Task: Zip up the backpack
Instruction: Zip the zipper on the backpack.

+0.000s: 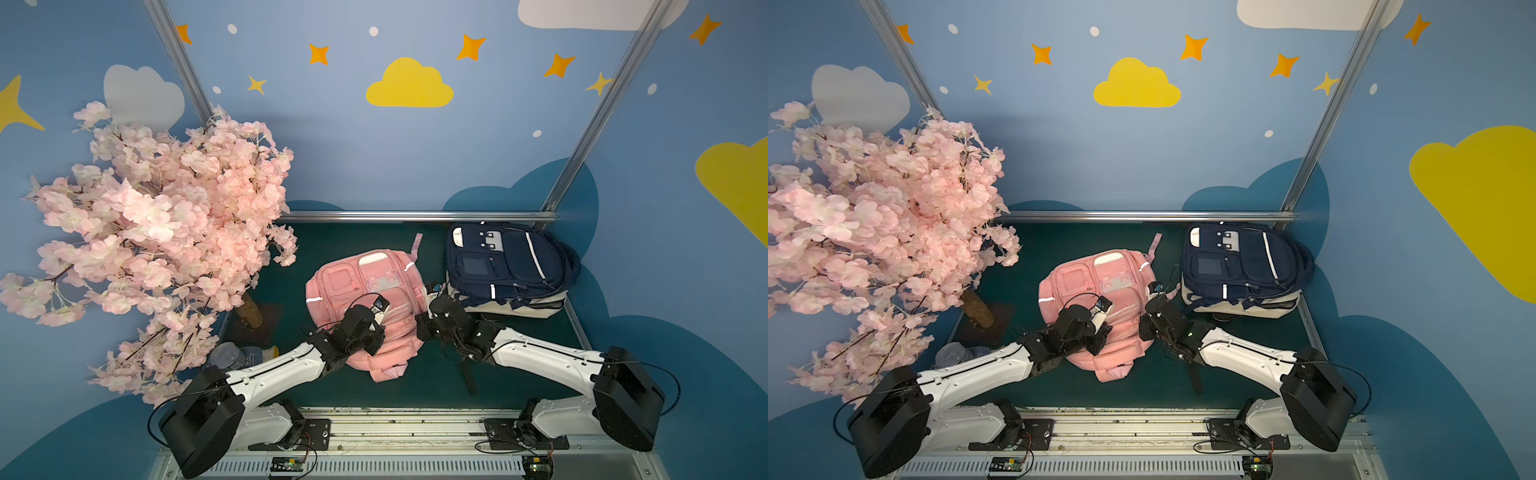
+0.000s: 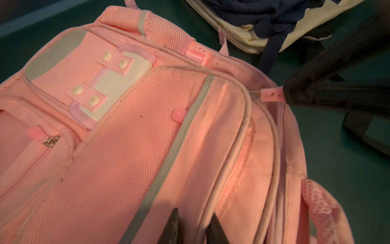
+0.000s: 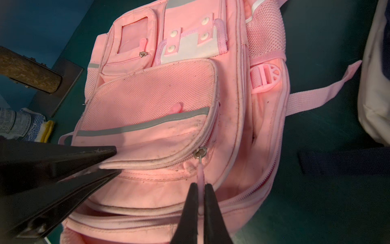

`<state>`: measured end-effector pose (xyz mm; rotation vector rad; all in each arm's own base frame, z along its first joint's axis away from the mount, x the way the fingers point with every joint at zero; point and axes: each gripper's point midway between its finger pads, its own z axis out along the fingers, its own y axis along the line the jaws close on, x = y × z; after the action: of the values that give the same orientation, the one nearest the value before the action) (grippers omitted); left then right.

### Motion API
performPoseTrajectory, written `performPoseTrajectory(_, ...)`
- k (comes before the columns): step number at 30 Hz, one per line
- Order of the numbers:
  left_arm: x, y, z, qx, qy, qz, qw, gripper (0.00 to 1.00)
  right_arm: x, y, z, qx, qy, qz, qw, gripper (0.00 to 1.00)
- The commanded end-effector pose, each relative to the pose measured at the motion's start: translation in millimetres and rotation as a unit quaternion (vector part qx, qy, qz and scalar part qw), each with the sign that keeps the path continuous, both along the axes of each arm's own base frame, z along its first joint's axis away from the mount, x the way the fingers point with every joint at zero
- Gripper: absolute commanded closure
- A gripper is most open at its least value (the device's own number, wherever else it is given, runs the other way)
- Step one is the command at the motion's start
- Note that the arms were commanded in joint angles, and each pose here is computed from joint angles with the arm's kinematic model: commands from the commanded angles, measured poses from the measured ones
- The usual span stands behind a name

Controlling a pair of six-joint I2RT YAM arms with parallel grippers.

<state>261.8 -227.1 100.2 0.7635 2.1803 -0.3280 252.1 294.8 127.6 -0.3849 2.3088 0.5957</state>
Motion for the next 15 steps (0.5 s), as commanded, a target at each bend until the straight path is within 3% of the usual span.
performPoseTrajectory(1, 2.5, -12.5, 15.5, -0.016, 0.010, -0.019, 1.000, 0.60, -12.6, 19.4, 17.8, 0.021, -0.007, 0.053, 0.998, 1.00)
performPoseTrajectory(5, 9.3, -28.3, 31.4, -0.034, 0.007, -0.035, 0.999, 0.46, -20.5, 27.1, 20.9, 0.029, -0.011, 0.068, 0.997, 1.00)
performPoseTrajectory(15, 10.6, -44.6, 9.2, -0.022, 0.037, -0.068, 0.997, 0.46, -30.8, 30.3, 29.9, 0.042, -0.020, 0.080, 0.996, 1.00)
